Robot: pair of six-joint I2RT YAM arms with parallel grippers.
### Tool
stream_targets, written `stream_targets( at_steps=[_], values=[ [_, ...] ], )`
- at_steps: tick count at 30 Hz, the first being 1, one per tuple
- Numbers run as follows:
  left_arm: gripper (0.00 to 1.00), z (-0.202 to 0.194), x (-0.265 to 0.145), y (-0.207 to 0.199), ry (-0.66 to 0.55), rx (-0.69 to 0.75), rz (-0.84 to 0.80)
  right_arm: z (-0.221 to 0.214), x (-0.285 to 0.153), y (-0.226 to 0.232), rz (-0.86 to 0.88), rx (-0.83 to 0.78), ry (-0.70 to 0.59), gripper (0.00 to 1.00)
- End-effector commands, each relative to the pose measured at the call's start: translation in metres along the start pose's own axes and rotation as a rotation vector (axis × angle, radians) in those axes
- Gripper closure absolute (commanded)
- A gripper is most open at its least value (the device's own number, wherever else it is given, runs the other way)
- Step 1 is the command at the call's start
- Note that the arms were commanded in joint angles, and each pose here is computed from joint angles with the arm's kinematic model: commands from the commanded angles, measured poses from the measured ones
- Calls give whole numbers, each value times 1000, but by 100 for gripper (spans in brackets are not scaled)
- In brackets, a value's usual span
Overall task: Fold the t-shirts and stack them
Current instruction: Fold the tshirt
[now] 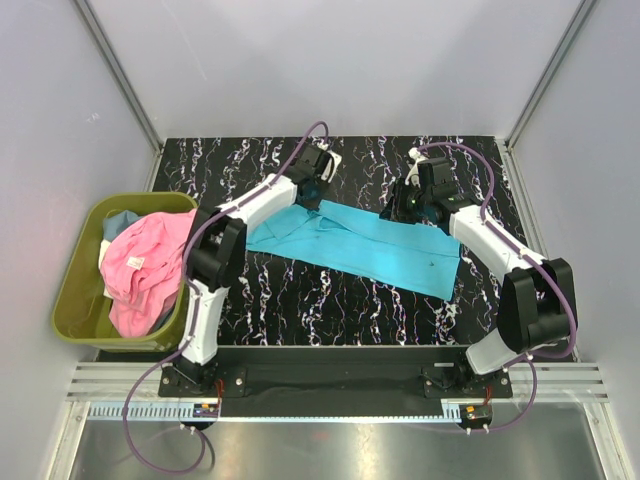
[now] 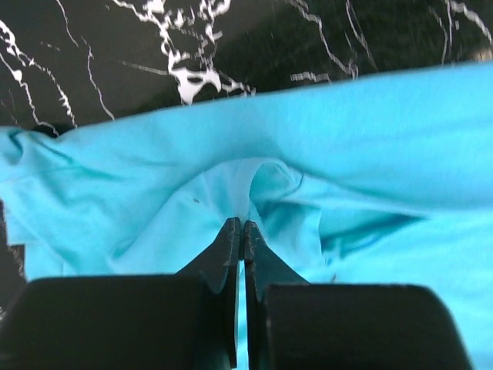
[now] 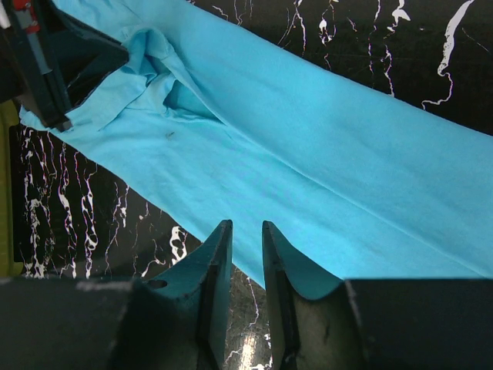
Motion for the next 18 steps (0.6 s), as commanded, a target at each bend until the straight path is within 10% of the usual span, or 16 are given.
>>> stream_targets(
  at_steps=[1,18],
  values=[
    [100,11,-40,4,-24,87,-44,12,-13,8,-5,-20,-56,71],
    [100,-19,-66,11,107,171,-84,0,-22,8,-4,1,-53,71]
  ],
)
Point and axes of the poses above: each gripper's point midway between its finger pads, its own x axis out along the fingers, its own y axis along the line the jaws close on, z = x × y, the point moved 10 cm from there along -x, back along the fingers, and after that the axes turned 7 degrees about -x, right-handed, at the moved point
